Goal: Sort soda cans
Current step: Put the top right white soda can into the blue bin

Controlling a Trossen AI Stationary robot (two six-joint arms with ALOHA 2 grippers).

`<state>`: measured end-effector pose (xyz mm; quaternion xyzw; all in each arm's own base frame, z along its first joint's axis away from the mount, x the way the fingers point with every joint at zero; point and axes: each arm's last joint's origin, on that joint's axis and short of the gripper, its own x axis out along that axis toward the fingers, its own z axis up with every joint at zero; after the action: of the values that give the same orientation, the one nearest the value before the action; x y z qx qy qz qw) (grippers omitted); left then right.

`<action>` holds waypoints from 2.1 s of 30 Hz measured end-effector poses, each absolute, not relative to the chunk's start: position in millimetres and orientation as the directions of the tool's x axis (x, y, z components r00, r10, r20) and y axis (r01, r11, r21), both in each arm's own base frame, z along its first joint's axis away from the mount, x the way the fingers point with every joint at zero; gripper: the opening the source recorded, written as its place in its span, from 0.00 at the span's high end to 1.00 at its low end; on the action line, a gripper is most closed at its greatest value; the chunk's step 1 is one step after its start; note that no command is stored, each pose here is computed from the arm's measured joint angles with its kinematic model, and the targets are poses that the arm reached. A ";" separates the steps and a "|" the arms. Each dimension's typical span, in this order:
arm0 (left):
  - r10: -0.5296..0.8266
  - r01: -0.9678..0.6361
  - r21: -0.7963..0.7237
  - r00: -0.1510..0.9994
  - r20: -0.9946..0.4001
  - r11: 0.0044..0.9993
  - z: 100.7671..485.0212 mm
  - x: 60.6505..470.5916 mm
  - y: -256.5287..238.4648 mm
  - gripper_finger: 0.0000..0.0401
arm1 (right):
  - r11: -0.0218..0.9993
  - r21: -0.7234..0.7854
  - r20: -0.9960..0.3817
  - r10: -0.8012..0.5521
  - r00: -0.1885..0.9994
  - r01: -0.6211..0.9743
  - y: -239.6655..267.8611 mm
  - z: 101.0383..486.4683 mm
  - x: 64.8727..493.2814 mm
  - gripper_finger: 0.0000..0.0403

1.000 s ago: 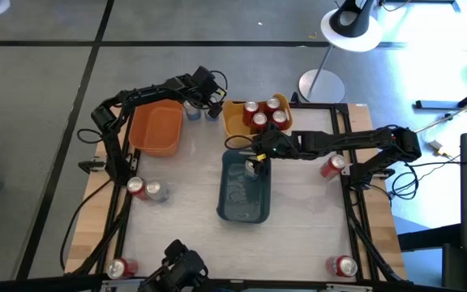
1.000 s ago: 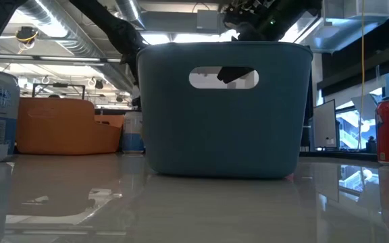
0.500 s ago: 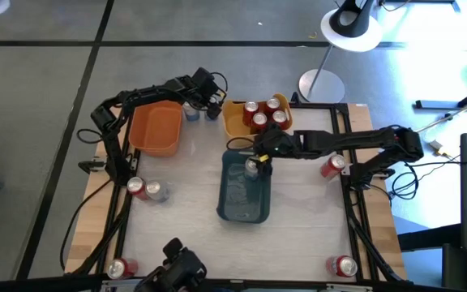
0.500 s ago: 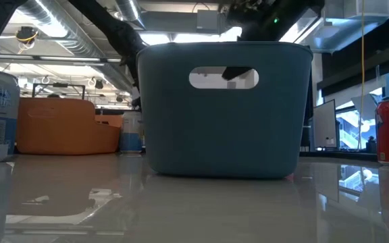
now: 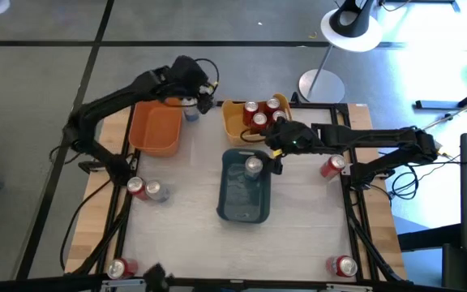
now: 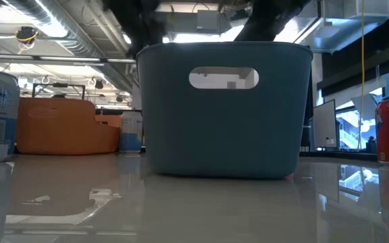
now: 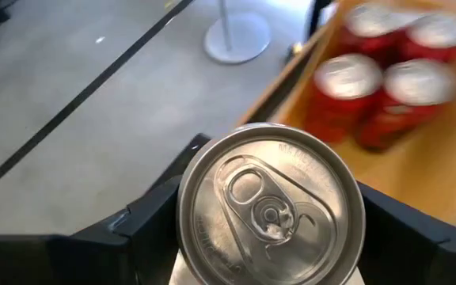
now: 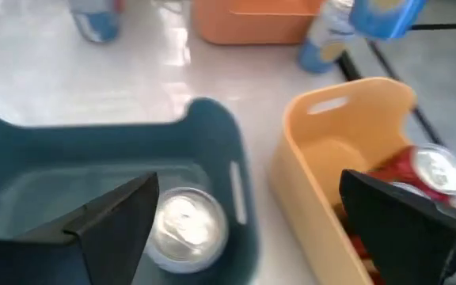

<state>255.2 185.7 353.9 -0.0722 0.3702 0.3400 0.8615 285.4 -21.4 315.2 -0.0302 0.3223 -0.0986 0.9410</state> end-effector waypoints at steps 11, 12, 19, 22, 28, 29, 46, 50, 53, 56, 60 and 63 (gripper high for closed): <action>0.333 -0.363 0.059 0.764 -0.552 0.930 392.7 261.3 72.5 0.30 | 0.997 0.078 -0.598 0.054 0.800 -0.010 -5.3 311.1 293.4 0.03; 0.312 -0.343 0.049 0.773 -0.553 0.938 388.4 264.5 65.9 0.30 | 0.995 0.095 -0.593 0.077 0.802 -0.026 -2.0 311.7 293.5 0.03; 0.204 -0.276 -0.024 0.763 -0.613 0.961 335.1 292.6 31.9 0.30 | 0.995 0.095 -0.665 0.033 0.746 0.040 22.2 305.3 286.5 0.03; 0.194 -0.302 -0.094 0.790 -0.582 0.949 321.6 306.8 24.6 0.30 | 0.994 0.065 -0.697 -0.020 0.717 0.090 29.3 302.0 282.7 0.03; 0.202 -0.349 -0.090 0.712 -0.672 0.933 287.9 325.3 22.2 0.30 | 0.996 0.040 -0.706 -0.023 0.708 0.073 42.0 300.9 279.9 0.03; 0.201 -0.354 -0.087 0.698 -0.687 0.931 282.1 328.2 22.5 0.30 | 0.998 0.030 -0.705 -0.017 0.709 0.054 44.5 300.9 279.6 0.03; 0.198 -0.344 -0.015 0.573 -0.795 0.939 217.1 362.1 26.1 0.24 | 0.999 0.020 -0.699 -0.005 0.715 0.026 53.2 300.1 280.1 0.03; 0.198 -0.344 -0.011 0.567 -0.799 0.939 214.9 362.7 26.2 0.16 | 0.999 0.020 -0.699 -0.005 0.715 0.027 53.2 300.1 280.1 0.03; 0.198 -0.337 -0.008 0.573 -0.796 0.942 218.4 361.2 26.1 0.13 | 0.999 0.021 -0.698 -0.005 0.716 0.027 53.2 297.4 280.3 0.03; 0.200 -0.338 -0.014 0.590 -0.782 0.941 228.5 358.2 26.3 0.12 | 0.999 0.022 -0.695 -0.004 0.719 0.027 53.3 292.2 280.6 0.03; 0.202 -0.334 -0.020 0.616 -0.761 0.942 241.7 352.8 26.0 0.12 | 0.998 0.039 -0.707 -0.006 0.708 0.048 53.0 284.3 279.4 0.03; 0.206 -0.334 -0.031 0.650 -0.732 0.942 257.9 345.3 26.9 0.13 | 0.996 0.068 -0.713 0.006 0.702 0.061 53.3 283.1 278.8 0.03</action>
<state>345.3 26.9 257.9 -0.0818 0.3910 0.1494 0.9045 278.8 53.3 283.1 0.0432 0.3860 -0.0150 0.9214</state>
